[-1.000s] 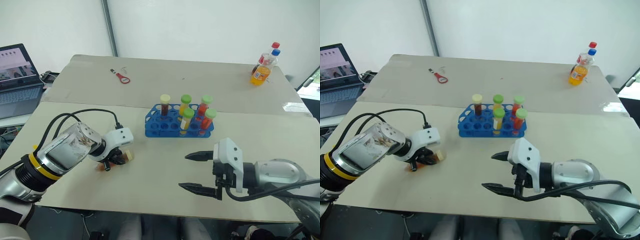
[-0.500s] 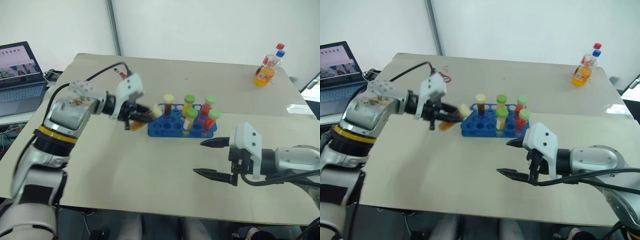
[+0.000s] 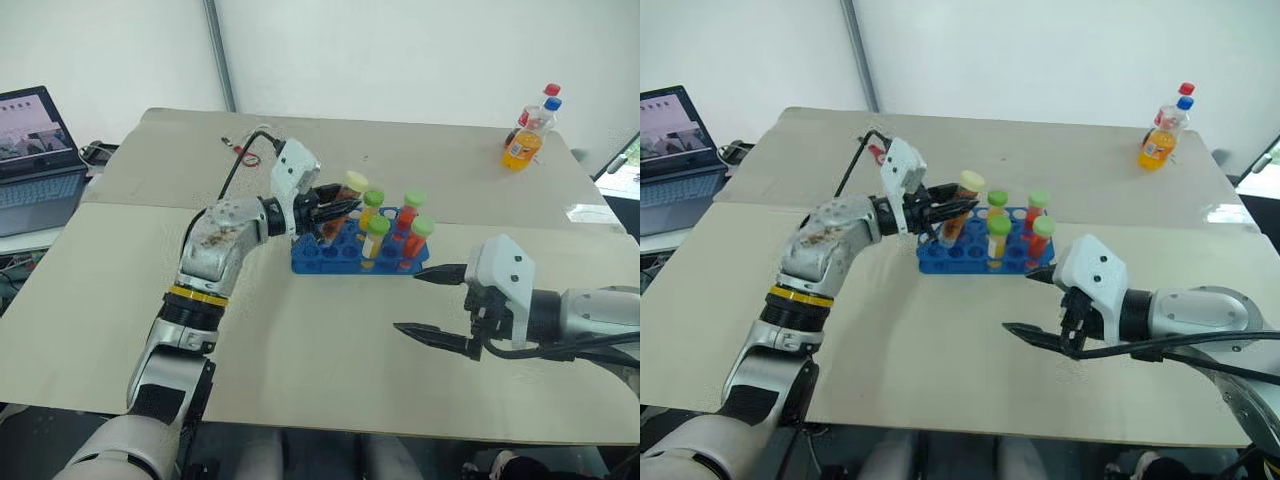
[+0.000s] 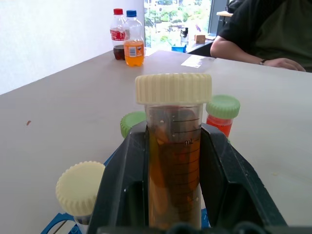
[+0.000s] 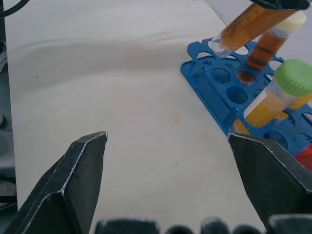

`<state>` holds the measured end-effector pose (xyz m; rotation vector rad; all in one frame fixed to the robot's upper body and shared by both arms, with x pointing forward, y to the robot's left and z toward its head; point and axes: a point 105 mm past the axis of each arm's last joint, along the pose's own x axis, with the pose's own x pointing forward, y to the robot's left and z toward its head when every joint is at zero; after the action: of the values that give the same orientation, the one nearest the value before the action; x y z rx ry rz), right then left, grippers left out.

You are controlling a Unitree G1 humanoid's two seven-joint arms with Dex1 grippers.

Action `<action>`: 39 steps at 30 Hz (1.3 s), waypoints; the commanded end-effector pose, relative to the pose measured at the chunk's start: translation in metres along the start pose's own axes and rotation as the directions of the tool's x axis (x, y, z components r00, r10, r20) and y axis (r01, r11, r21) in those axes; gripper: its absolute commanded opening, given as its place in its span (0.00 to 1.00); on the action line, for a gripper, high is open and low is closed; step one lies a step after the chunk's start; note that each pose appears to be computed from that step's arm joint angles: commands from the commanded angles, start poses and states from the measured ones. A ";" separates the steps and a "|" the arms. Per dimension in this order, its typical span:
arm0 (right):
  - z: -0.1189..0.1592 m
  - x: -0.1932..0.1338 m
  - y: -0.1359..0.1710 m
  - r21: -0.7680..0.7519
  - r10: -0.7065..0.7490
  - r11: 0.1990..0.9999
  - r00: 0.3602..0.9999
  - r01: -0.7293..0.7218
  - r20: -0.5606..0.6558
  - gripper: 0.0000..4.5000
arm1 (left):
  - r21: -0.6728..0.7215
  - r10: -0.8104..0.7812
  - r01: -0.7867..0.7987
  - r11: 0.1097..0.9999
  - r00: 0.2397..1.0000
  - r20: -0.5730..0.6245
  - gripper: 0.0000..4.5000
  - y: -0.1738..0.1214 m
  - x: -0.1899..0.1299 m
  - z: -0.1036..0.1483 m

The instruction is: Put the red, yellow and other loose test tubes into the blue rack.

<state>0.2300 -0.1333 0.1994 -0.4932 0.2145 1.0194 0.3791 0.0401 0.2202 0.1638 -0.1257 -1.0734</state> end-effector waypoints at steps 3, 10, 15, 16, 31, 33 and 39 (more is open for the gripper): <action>0.009 -0.004 0.000 -0.030 -0.040 0.999 0.999 0.040 0.020 0.98 | -0.011 0.050 -0.049 0.999 0.998 0.046 0.20 0.004 0.003 -0.007; 0.006 -0.004 -0.001 -0.018 -0.062 0.998 0.998 0.062 0.008 0.98 | -0.028 0.060 -0.059 0.998 0.997 0.051 0.20 0.002 0.011 -0.021; 0.000 -0.008 -0.004 -0.005 -0.091 0.996 0.996 0.090 -0.020 0.98 | -0.040 0.053 -0.051 0.998 0.998 0.044 0.20 -0.002 0.018 -0.027; -0.001 -0.008 -0.005 -0.006 -0.094 0.996 0.995 0.094 -0.025 0.98 | -0.035 0.058 -0.057 0.998 0.997 0.043 0.20 -0.002 0.018 -0.029; -0.004 -0.012 -0.020 0.007 -0.207 0.978 0.978 0.207 -0.026 0.98 | -0.044 0.185 -0.180 0.983 0.974 0.132 0.20 -0.004 0.022 -0.039; -0.004 -0.014 -0.026 0.014 -0.250 0.968 0.968 0.251 -0.020 0.98 | -0.029 0.217 -0.215 0.976 0.964 0.152 0.20 -0.003 0.017 -0.039; 0.000 -0.015 -0.034 0.052 -0.306 0.951 0.952 0.305 0.007 0.98 | -0.009 0.239 -0.242 0.970 0.954 0.178 0.20 -0.014 0.008 -0.045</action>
<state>0.2506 -0.1571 0.2022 -0.4418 0.1940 0.7462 0.3836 0.0326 0.1666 0.0346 -0.2622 -0.8362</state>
